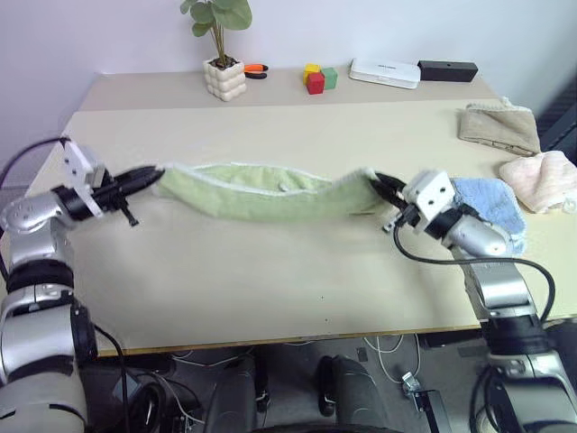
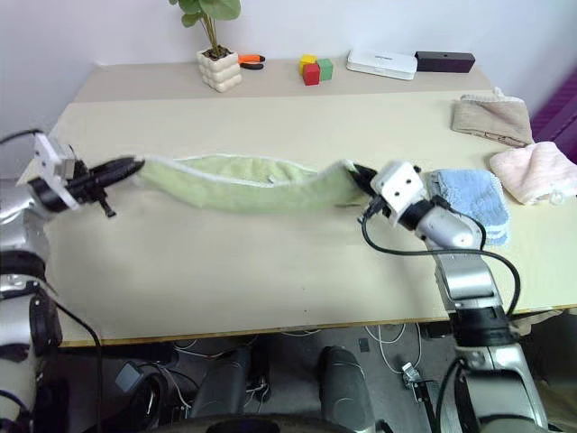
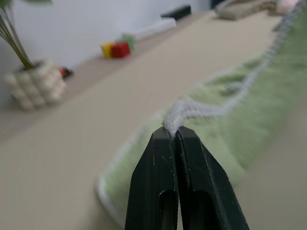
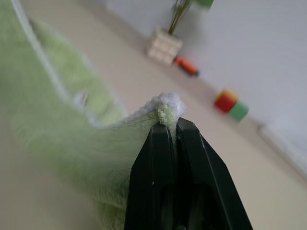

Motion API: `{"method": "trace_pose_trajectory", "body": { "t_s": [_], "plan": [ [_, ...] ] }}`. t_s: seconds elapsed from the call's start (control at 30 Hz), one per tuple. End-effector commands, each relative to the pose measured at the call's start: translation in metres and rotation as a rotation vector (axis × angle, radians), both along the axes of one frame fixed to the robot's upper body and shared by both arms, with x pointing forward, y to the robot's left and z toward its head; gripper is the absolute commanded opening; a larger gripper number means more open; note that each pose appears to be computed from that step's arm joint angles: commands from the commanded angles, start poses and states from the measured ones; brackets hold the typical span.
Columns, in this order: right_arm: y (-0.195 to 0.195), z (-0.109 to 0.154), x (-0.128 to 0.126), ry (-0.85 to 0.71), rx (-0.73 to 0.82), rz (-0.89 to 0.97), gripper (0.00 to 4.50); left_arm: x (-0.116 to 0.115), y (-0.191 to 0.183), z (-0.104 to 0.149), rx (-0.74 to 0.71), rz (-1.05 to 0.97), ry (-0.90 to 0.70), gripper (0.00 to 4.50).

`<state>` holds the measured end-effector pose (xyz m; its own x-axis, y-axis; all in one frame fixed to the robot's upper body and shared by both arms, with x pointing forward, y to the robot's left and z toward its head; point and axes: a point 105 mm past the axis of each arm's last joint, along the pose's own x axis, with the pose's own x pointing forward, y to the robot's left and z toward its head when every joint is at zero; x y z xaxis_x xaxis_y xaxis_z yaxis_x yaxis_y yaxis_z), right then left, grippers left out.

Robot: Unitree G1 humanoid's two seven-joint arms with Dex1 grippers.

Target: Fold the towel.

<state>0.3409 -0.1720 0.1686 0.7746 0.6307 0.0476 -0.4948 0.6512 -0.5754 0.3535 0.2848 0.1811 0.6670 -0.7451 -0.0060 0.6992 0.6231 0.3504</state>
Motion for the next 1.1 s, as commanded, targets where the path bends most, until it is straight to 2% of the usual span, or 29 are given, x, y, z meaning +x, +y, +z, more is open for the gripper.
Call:
{"method": "trace_pose_trajectory", "body": {
  "t_s": [0.03, 0.13, 0.37, 0.53, 0.67, 0.77, 0.9, 1.0, 1.1],
  "plan": [
    [-0.006, 0.003, -0.01, -0.015, -0.091, 0.035, 0.03, -0.011, 0.007, 0.017, 0.0, -0.008, -0.05, 0.0],
    [-0.006, -0.011, -0.015, 0.04, -0.136, 0.082, 0.98, -0.011, 0.005, 0.017, -0.002, -0.004, -0.053, 0.0],
    [-0.009, -0.022, -0.02, 0.103, -0.192, 0.112, 4.43, -0.014, 0.001, 0.014, 0.0, -0.007, -0.054, 0.0],
    [-0.016, -0.011, -0.012, 0.115, -0.228, 0.101, 4.43, -0.016, -0.001, 0.014, 0.004, -0.013, -0.054, 0.0],
    [-0.016, 0.008, 0.005, 0.215, -0.102, 0.092, 4.43, -0.015, -0.005, 0.014, 0.003, -0.021, -0.06, 0.0],
    [-0.012, 0.018, 0.007, 0.336, -0.005, 0.133, 4.43, -0.016, -0.007, 0.014, 0.001, -0.025, -0.062, 0.0],
    [-0.009, 0.019, 0.006, 0.461, 0.058, 0.164, 4.43, -0.018, -0.009, 0.014, 0.003, -0.026, -0.065, 0.0],
    [-0.016, 0.006, 0.015, 0.602, 0.046, 0.11, 4.43, -0.02, -0.01, 0.013, 0.003, -0.023, -0.069, 0.0],
    [-0.022, 0.003, 0.023, 0.645, 0.053, 0.057, 4.43, -0.022, -0.01, 0.013, 0.001, -0.021, -0.07, 0.0]
  ]
}}
